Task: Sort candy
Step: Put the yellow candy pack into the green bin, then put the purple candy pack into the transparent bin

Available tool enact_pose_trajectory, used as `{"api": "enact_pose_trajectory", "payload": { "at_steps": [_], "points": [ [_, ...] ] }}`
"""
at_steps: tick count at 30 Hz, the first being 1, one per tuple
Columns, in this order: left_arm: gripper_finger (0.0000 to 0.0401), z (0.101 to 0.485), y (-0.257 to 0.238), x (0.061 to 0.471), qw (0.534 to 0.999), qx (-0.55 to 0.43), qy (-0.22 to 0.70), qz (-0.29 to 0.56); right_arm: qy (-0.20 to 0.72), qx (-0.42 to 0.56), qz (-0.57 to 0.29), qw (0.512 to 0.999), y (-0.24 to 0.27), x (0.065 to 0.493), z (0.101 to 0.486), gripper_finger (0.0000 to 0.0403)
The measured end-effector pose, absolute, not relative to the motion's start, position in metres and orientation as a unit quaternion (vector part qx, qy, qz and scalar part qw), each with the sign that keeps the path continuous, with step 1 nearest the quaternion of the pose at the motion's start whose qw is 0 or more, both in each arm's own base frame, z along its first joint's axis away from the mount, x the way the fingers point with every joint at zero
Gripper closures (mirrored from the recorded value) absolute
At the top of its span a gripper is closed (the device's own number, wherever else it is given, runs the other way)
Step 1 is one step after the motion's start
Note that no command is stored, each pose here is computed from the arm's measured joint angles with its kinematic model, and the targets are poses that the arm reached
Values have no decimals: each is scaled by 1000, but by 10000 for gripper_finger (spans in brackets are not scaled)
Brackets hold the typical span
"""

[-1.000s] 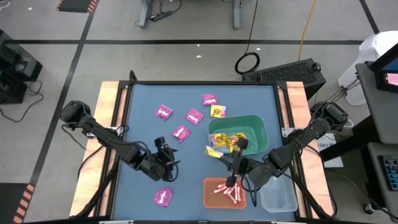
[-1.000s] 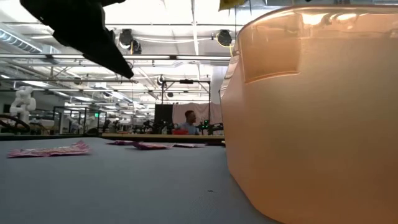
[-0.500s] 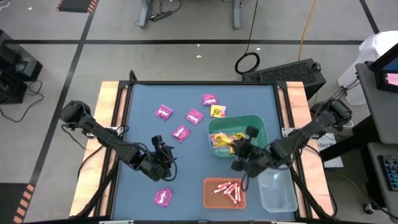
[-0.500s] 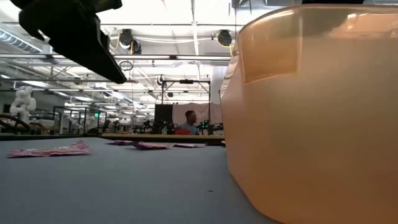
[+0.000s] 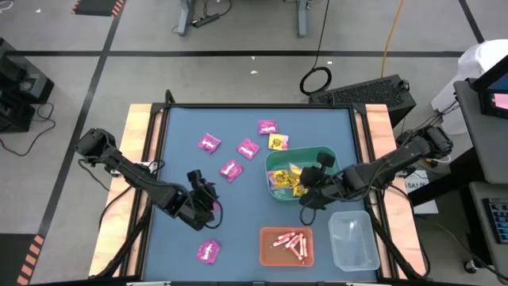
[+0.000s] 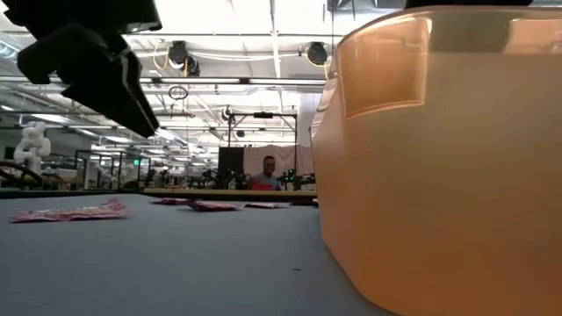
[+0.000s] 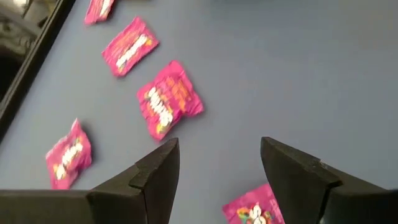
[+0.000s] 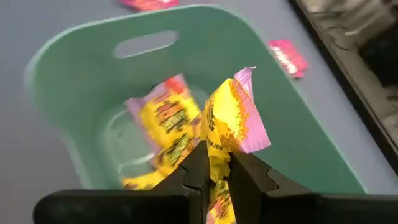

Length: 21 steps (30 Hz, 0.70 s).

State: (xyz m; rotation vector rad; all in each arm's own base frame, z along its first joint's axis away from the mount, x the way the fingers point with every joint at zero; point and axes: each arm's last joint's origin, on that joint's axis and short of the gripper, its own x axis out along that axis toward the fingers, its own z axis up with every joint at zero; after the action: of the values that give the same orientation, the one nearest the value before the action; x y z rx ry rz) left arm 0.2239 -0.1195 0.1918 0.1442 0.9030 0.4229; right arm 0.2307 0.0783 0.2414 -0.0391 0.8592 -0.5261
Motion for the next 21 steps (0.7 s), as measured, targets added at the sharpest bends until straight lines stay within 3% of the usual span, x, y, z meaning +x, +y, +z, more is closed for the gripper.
{"api": "enact_pose_trajectory", "payload": {
  "at_steps": [11, 21],
  "points": [
    [164, 159, -112, 204, 848, 2, 487, 207, 428, 16, -278, 860, 78, 240, 226, 301],
    [147, 162, -101, 209, 822, 50, 565, 47, 425, -4, -276, 862, 78, 241, 226, 258]
  ]
}}
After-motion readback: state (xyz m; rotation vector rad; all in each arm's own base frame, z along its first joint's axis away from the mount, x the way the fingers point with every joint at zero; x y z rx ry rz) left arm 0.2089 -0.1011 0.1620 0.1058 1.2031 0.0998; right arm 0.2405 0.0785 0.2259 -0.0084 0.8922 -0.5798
